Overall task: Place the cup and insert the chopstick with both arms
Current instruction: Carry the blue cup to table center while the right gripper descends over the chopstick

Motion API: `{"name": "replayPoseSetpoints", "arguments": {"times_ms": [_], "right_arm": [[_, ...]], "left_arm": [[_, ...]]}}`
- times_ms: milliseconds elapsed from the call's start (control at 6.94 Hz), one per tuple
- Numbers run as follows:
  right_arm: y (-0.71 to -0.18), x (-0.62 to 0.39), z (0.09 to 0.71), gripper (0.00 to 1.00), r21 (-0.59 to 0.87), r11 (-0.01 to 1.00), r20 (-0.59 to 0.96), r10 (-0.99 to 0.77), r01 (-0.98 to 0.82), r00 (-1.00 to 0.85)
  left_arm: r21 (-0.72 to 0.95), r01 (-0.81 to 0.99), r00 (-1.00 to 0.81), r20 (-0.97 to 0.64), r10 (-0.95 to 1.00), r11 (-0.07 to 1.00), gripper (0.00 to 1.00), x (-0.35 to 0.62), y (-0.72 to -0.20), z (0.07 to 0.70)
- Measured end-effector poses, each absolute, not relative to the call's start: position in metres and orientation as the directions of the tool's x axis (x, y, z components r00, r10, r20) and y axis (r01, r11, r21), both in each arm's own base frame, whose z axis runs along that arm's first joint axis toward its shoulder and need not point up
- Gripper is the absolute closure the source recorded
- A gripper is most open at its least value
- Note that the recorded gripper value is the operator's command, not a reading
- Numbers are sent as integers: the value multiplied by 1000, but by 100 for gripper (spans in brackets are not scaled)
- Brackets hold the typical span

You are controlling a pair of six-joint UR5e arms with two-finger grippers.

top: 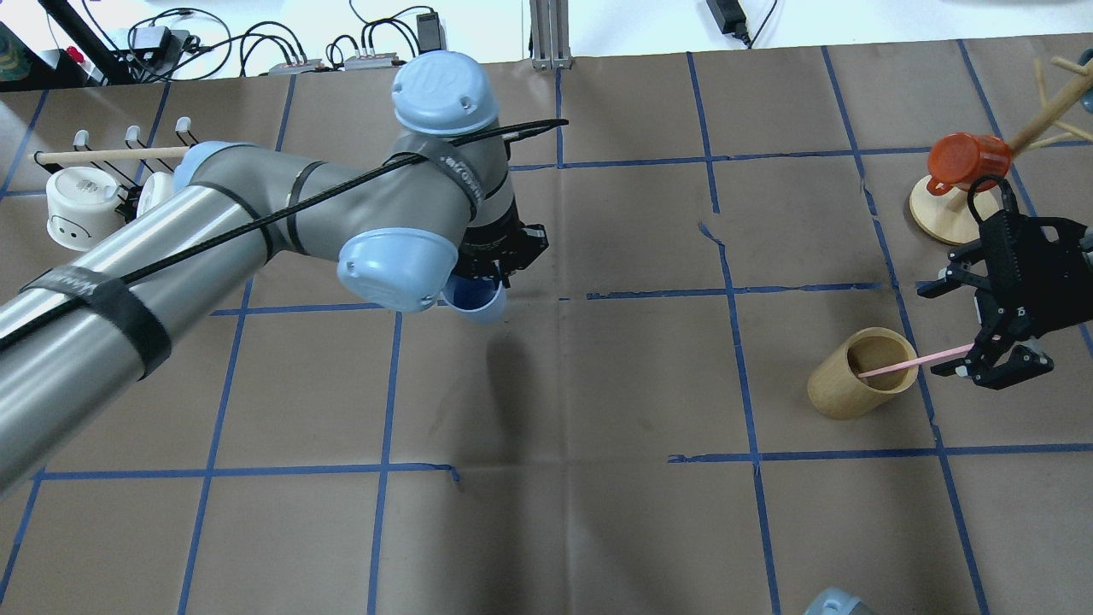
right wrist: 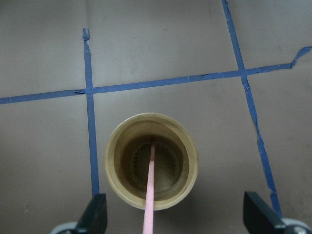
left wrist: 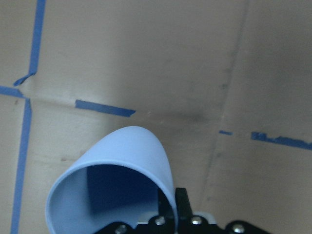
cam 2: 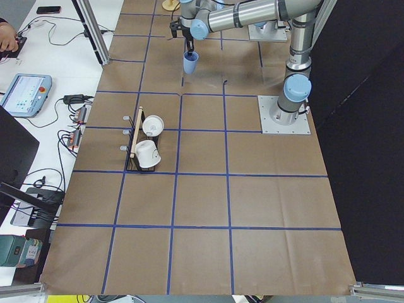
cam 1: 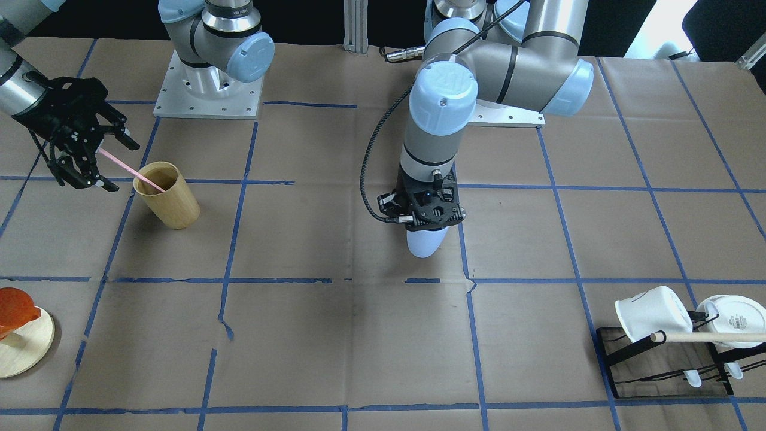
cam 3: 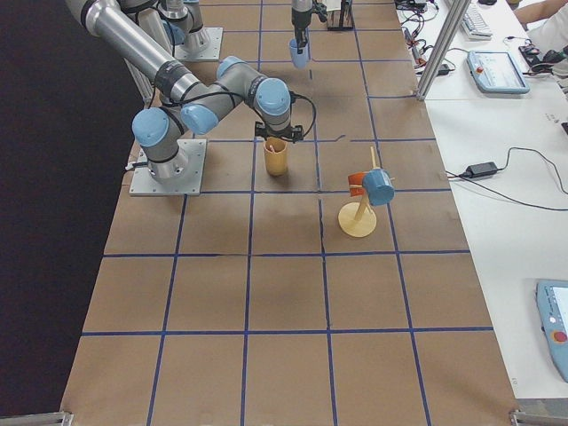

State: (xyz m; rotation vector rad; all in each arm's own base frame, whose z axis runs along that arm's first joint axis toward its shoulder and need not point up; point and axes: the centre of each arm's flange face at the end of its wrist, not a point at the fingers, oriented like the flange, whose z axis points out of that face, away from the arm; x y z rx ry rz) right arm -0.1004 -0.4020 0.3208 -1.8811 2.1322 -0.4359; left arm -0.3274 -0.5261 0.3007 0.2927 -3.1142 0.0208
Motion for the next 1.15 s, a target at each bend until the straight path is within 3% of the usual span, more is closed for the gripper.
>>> {"name": "replayPoseSetpoints", "arguments": {"times_ms": [288,864,1008,1153], "right_arm": [[-398,-104,317,12,-399,123,-14,-992,-909,-128],[-392,-113,311,12,-399,148,-35,-989,-905,-147],[-391,-115,311,14,-398,151,-37,-988,-905,-148],[-390,-115,310,15,-397,152,-38,-988,-905,-149]], "left_arm": [[-3,-185,-983,5,-185,983,100,-378,-551,284],[41,-176,-984,-14,-176,984,94,-395,-554,264],[47,-170,-985,-16,-169,984,71,-397,-554,260],[53,-166,-986,-11,-166,985,1,-400,-554,258]]}}
